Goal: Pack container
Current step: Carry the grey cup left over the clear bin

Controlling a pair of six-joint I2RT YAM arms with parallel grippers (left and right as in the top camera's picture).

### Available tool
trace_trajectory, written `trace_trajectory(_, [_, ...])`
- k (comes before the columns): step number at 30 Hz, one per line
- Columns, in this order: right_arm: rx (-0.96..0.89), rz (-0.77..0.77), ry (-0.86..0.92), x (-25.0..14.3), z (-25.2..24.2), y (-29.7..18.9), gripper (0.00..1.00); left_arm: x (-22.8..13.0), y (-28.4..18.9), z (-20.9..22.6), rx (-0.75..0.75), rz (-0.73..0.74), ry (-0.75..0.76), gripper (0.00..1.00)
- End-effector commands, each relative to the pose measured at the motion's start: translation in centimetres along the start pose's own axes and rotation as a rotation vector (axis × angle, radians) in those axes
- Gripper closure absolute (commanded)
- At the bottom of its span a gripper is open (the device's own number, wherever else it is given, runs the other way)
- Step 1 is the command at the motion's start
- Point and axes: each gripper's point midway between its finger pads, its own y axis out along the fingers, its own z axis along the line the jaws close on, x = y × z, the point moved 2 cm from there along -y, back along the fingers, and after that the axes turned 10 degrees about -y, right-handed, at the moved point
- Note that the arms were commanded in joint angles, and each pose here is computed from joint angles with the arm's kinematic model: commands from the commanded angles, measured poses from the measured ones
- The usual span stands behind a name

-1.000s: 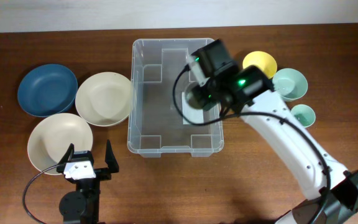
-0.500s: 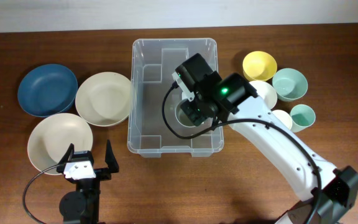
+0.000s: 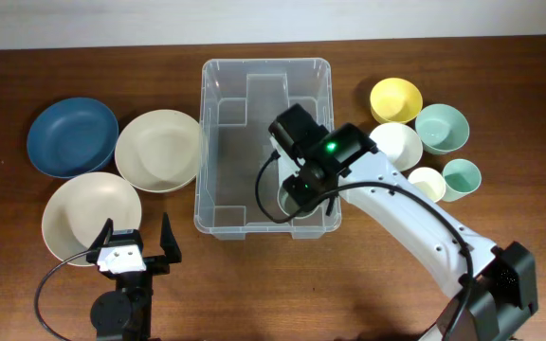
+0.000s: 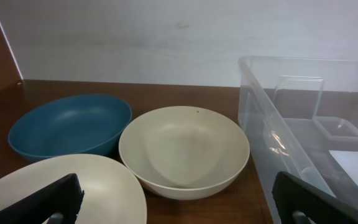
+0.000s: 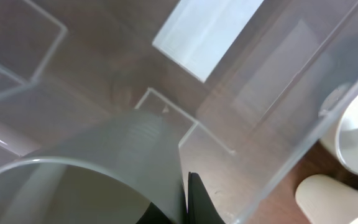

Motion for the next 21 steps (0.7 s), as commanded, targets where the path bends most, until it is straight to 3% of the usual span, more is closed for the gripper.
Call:
trace_trajectory(1, [0.012,0.015,0.005,-0.4,0.5,1.3,0.96,-0.1,0.0,0.0,0.0,-0.003,0.013,0.0])
trace_trajectory(21, [-0.004,-0.032,0.011,0.1,0.5,4.0,0.96,-0.1,0.0,0.0,0.0,-0.003,0.013,0.0])
